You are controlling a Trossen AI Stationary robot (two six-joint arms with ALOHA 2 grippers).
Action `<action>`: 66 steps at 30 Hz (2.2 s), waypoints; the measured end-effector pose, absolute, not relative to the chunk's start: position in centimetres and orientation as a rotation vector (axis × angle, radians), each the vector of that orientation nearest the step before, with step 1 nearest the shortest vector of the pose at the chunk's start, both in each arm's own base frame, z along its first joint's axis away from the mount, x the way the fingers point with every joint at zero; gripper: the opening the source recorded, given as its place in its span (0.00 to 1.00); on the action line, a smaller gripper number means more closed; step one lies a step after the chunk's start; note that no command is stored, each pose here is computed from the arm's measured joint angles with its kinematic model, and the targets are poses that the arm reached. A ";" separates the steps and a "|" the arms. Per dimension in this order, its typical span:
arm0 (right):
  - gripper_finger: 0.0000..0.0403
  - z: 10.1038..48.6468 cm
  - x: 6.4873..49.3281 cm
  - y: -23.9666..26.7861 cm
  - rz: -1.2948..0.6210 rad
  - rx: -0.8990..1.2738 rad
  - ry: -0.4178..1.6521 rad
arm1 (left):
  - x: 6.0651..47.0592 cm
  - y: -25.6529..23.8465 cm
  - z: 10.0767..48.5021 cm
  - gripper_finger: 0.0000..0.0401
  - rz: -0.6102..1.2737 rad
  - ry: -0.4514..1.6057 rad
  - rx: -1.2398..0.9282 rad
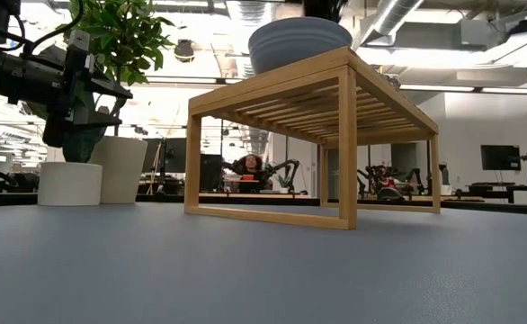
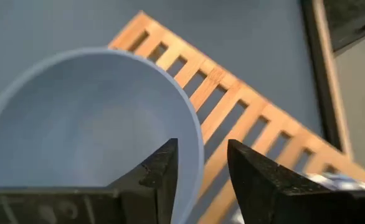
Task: Place and stack bowls onto a shelf
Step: Stack the green bowl on top of the blue bowl
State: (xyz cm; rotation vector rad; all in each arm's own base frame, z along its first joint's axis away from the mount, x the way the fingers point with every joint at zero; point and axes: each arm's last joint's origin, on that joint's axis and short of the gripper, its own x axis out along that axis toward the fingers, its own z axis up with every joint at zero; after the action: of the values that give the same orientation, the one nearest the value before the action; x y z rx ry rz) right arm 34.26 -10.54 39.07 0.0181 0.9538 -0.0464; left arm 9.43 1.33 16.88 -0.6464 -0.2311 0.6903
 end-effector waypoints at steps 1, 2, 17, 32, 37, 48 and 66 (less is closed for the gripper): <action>0.41 40.0 33.9 -10.5 -0.056 0.013 0.947 | 9.4 1.3 16.9 0.63 0.690 -0.231 -0.647; 0.42 40.9 33.5 -10.3 -0.071 0.013 0.943 | 9.4 1.3 16.9 0.63 0.690 -0.233 -0.651; 0.39 44.3 26.1 -2.0 -0.160 0.330 1.098 | 9.5 1.3 16.9 0.63 0.669 -0.226 -0.654; 0.39 36.4 17.8 13.7 -0.518 0.690 1.225 | 9.5 1.3 16.9 0.63 0.672 -0.216 -0.625; 0.39 33.3 17.8 18.6 -0.572 0.711 1.270 | 9.4 1.3 16.9 0.63 0.681 -0.219 -0.625; 0.39 28.2 19.8 25.2 -0.599 0.852 1.314 | 9.4 1.3 16.9 0.63 0.683 -0.226 -0.640; 0.39 27.3 18.7 26.7 -0.721 0.946 1.345 | 9.4 1.3 16.9 0.63 0.683 -0.226 -0.640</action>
State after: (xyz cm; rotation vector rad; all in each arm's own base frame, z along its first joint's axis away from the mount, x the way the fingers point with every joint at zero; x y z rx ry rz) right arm 18.70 26.69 27.28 0.9460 1.3449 -0.7209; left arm 9.44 1.31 16.87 -0.6403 -0.2259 0.6835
